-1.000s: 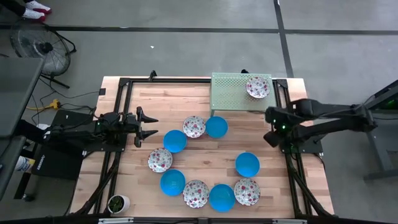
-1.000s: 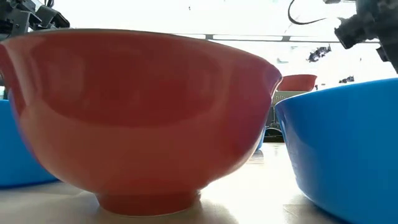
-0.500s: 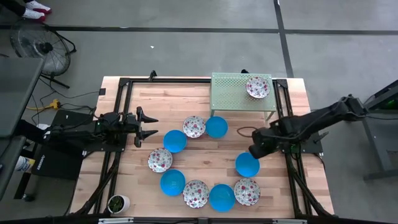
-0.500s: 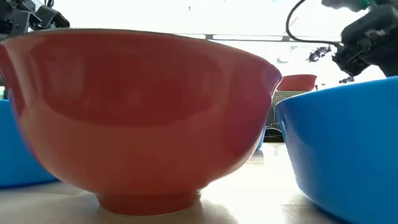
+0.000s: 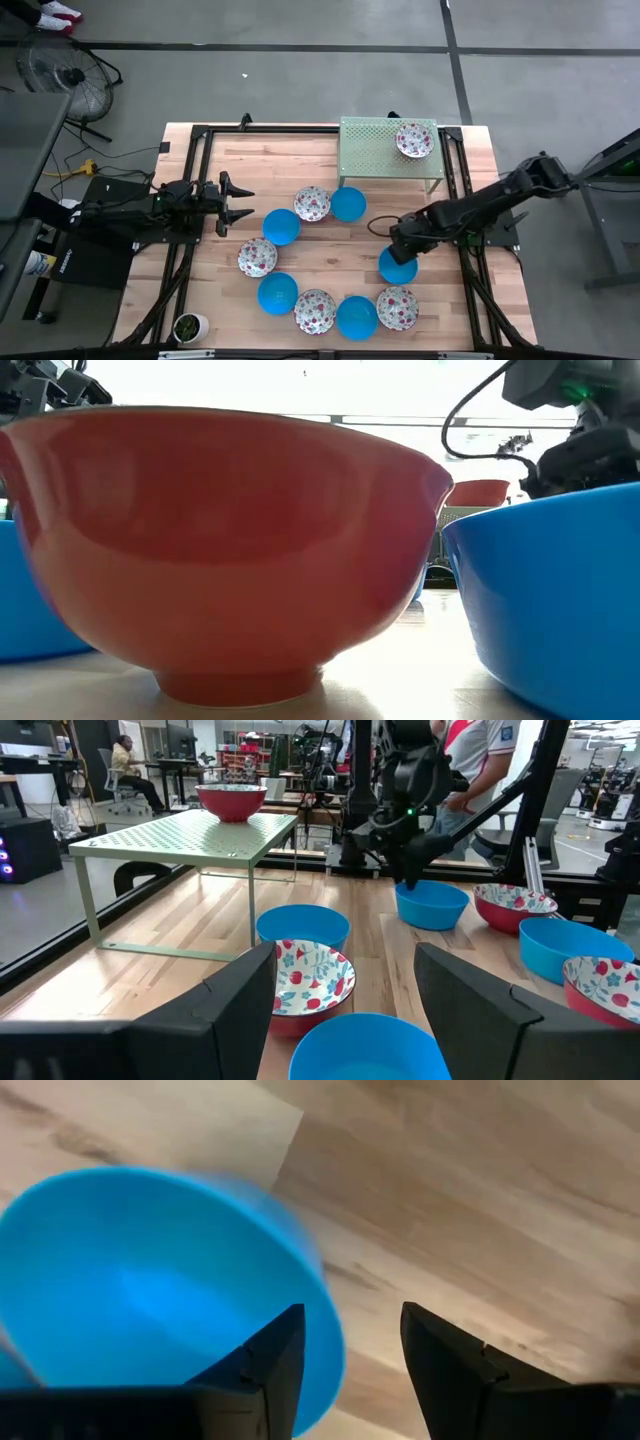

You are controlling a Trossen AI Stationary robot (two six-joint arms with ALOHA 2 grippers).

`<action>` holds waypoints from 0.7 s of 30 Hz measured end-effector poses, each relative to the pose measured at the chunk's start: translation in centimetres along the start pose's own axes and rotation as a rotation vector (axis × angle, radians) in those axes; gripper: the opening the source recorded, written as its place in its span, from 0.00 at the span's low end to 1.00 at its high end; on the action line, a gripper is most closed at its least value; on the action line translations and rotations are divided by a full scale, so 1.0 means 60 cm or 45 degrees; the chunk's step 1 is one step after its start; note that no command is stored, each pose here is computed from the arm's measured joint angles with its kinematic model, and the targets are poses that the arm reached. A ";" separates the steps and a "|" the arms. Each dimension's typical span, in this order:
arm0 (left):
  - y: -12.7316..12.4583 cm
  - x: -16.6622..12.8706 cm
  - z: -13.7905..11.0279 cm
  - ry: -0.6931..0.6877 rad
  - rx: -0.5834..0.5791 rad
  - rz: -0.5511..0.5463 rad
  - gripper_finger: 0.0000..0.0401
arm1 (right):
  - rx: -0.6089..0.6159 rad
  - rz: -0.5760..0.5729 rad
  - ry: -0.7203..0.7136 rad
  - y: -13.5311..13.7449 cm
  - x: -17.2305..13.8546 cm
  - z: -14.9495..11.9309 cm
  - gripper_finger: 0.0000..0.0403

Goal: Pick & Place Mini bowls
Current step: Put the blue bowl on the green shelf

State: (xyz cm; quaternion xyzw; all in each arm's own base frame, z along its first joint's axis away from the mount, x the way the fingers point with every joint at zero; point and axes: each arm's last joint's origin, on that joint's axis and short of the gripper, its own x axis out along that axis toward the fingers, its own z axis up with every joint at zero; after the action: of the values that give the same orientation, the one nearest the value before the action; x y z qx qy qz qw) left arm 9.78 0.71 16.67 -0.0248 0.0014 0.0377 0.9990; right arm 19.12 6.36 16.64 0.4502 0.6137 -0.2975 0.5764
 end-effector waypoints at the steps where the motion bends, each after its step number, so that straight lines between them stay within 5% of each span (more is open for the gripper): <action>1: 0.000 0.000 0.000 0.000 0.000 0.000 0.58 | 0.001 -0.010 -0.005 0.001 0.003 0.001 0.38; 9: 0.000 0.000 0.000 0.000 0.000 0.001 0.58 | 0.014 -0.043 0.023 0.004 0.015 0.004 0.33; 21: 0.000 0.000 0.000 0.000 0.000 0.000 0.58 | 0.035 -0.012 0.054 0.003 0.011 0.018 0.02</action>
State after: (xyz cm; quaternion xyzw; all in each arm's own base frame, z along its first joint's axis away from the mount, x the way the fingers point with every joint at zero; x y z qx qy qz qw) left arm 9.78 0.71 16.67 -0.0248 0.0014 0.0379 0.9990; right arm 19.81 5.66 15.85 0.4612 0.6238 -0.2991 0.5556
